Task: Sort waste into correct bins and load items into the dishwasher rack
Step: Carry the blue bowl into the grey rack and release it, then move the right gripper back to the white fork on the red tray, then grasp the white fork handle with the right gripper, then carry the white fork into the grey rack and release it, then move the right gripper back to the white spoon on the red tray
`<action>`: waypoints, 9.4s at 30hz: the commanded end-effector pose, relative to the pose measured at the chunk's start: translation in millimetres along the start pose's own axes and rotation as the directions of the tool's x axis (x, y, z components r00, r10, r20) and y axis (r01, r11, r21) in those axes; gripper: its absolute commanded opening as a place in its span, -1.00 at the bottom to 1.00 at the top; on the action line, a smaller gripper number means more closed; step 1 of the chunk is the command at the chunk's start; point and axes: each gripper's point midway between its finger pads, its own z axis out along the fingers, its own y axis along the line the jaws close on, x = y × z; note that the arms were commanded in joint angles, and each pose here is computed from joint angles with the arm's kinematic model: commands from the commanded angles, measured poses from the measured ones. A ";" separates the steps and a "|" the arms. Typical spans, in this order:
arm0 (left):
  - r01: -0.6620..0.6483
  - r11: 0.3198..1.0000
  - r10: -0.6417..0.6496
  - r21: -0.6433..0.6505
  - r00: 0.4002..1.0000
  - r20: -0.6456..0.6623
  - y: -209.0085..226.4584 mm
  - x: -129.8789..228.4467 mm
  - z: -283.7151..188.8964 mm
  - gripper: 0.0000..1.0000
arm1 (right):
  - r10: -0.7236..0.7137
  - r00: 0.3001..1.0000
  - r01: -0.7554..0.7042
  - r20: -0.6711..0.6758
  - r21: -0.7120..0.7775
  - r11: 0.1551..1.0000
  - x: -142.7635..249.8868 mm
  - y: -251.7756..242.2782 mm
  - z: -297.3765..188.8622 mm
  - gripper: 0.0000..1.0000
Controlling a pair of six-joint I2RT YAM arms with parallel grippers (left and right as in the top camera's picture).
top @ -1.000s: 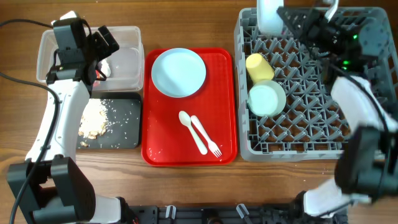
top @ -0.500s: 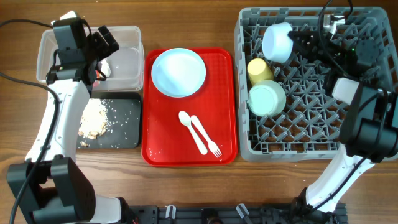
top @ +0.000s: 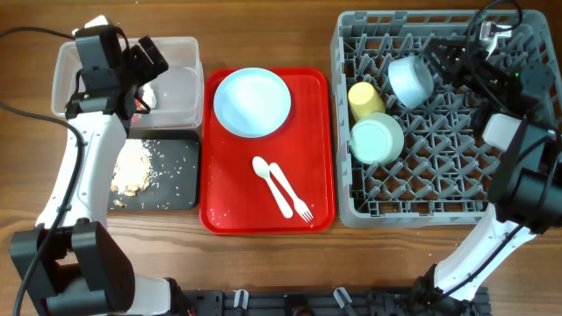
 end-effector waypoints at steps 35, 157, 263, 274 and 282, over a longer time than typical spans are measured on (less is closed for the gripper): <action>0.008 1.000 -0.008 0.000 1.000 0.011 0.5 -4.1 -2.1 1.00 | -0.451 0.818 0.576 -0.358 0.534 0.619 11.8 69.0 168.5 0.13; 0.008 1.000 -0.008 0.000 1.000 0.011 0.5 -4.0 -2.0 1.00 | 0.150 0.391 0.757 -0.908 0.410 0.509 403.1 22.6 36.2 -0.25; 0.008 1.000 -0.008 0.000 1.000 0.011 0.5 -4.0 -2.0 1.00 | -0.275 0.369 0.880 -0.888 0.238 0.412 377.3 8.3 189.5 -0.04; 0.008 1.000 -0.008 0.000 1.000 0.011 0.5 -4.1 -2.1 1.00 | -0.270 0.367 0.880 -0.890 0.238 0.411 378.5 5.7 188.9 0.04; 0.008 1.000 -0.008 0.000 1.000 0.011 0.5 -4.1 -2.1 1.00 | -0.263 0.363 0.881 -0.894 0.238 0.410 380.3 2.4 187.9 0.05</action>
